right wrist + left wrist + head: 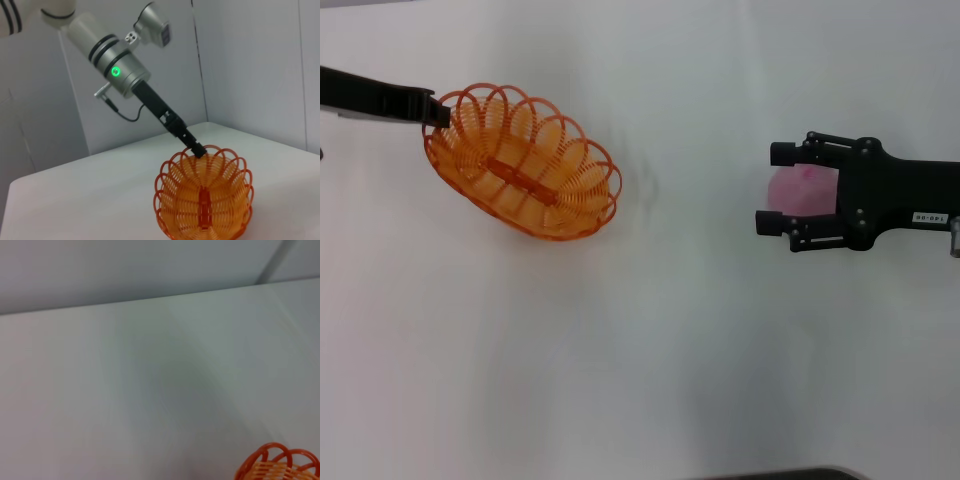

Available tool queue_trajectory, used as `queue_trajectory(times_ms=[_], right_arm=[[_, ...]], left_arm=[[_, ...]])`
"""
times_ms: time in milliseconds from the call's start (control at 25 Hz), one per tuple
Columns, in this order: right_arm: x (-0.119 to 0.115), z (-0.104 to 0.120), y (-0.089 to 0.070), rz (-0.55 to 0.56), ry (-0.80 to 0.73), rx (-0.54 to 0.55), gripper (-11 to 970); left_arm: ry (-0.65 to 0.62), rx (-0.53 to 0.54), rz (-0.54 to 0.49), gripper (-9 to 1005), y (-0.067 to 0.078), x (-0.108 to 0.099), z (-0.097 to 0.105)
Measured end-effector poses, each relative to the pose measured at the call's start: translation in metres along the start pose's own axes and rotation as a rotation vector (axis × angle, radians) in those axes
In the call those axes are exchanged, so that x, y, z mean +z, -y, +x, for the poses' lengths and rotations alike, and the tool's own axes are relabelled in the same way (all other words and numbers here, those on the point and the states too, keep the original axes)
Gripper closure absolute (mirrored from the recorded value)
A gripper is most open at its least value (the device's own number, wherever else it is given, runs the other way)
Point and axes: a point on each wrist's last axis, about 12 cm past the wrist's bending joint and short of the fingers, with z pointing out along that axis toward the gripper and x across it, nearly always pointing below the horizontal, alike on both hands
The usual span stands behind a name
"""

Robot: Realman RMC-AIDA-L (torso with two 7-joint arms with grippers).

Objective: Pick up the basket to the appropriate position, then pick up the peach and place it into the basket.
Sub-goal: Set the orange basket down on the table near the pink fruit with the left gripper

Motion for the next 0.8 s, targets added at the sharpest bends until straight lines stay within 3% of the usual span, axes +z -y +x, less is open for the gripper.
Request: queue_trajectory(times_ms=[400, 600, 800], right_arm=[[-0.001, -0.004, 0.005, 0.021, 0.001, 0.048, 14], [-0.005, -0.001, 0.008, 0.061, -0.010, 0.042, 14], [-0.008, -0.001, 0.011, 0.077, -0.019, 0.017, 13]], left_arm=[[0.038, -0.228, -0.026, 955, -0.003, 0.015, 0.021], [0.126, -0.398, 0.078, 955, -0.004, 0.019, 0.039], [0.156, -0.472, 0.111, 956, 0.006, 0.033, 0.049]])
